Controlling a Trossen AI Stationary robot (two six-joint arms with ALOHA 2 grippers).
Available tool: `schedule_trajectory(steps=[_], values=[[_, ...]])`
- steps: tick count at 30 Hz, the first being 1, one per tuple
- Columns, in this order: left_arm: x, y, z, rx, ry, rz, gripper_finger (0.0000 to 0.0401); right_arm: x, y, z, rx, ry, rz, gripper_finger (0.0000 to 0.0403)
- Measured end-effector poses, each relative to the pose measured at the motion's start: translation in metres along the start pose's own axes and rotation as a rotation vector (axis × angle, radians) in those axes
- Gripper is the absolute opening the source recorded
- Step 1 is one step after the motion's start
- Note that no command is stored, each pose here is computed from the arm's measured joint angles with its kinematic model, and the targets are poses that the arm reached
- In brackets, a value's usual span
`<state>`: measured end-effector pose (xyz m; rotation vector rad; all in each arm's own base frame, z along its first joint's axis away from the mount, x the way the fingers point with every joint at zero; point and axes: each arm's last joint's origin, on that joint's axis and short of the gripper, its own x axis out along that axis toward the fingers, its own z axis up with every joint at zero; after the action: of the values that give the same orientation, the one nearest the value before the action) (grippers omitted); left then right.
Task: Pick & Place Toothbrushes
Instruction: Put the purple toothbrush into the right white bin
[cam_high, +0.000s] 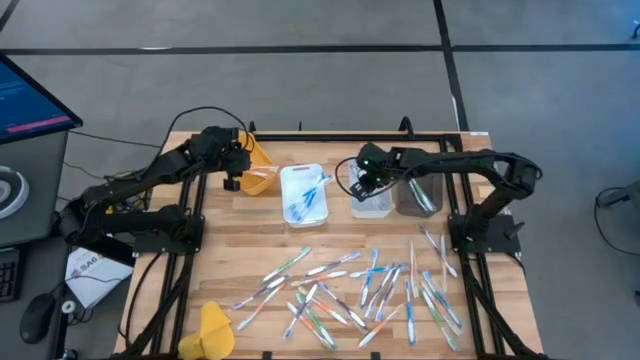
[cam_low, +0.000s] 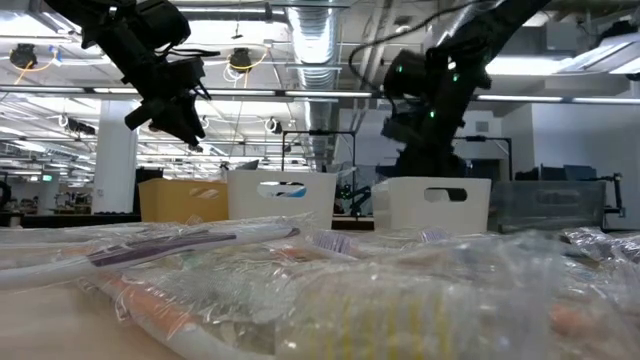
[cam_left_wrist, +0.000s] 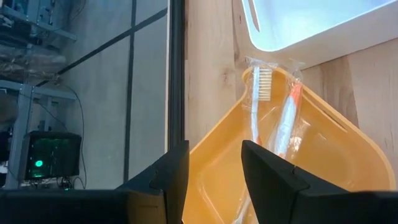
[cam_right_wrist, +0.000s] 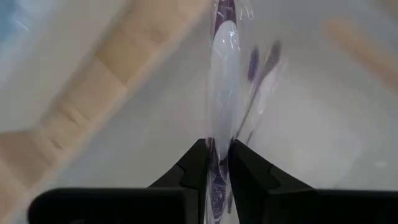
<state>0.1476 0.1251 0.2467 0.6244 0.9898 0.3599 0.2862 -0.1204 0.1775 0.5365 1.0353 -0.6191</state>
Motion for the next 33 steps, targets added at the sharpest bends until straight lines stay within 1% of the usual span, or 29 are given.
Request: schedule_trajectory(steps=[3, 6, 11, 18, 22, 33], values=[[0.000, 0.000, 0.001, -0.011, -0.003, 0.001, 0.0141, 0.012, -0.004, -0.001, 0.012, 0.034, -0.003, 0.0051], [0.000, 0.000, 0.001, -0.016, -0.004, 0.002, 0.0141, 0.015, -0.006, 0.000, 0.017, 0.044, -0.007, 0.0059], [0.000, 0.000, 0.001, -0.017, -0.005, 0.002, 0.0141, 0.012, -0.006, 0.001, 0.030, 0.029, -0.001, 0.0068], [0.000, 0.000, 0.001, -0.025, -0.005, 0.003, 0.0141, 0.000, -0.007, 0.005, 0.021, 0.012, 0.066, 0.0083], [0.000, 0.000, 0.001, -0.026, -0.005, 0.003, 0.0141, -0.002, -0.007, 0.005, 0.023, 0.015, 0.088, 0.0101], [0.000, 0.000, 0.001, -0.026, -0.005, 0.003, 0.0141, -0.002, -0.009, 0.005, 0.028, 0.023, 0.089, 0.0160]])
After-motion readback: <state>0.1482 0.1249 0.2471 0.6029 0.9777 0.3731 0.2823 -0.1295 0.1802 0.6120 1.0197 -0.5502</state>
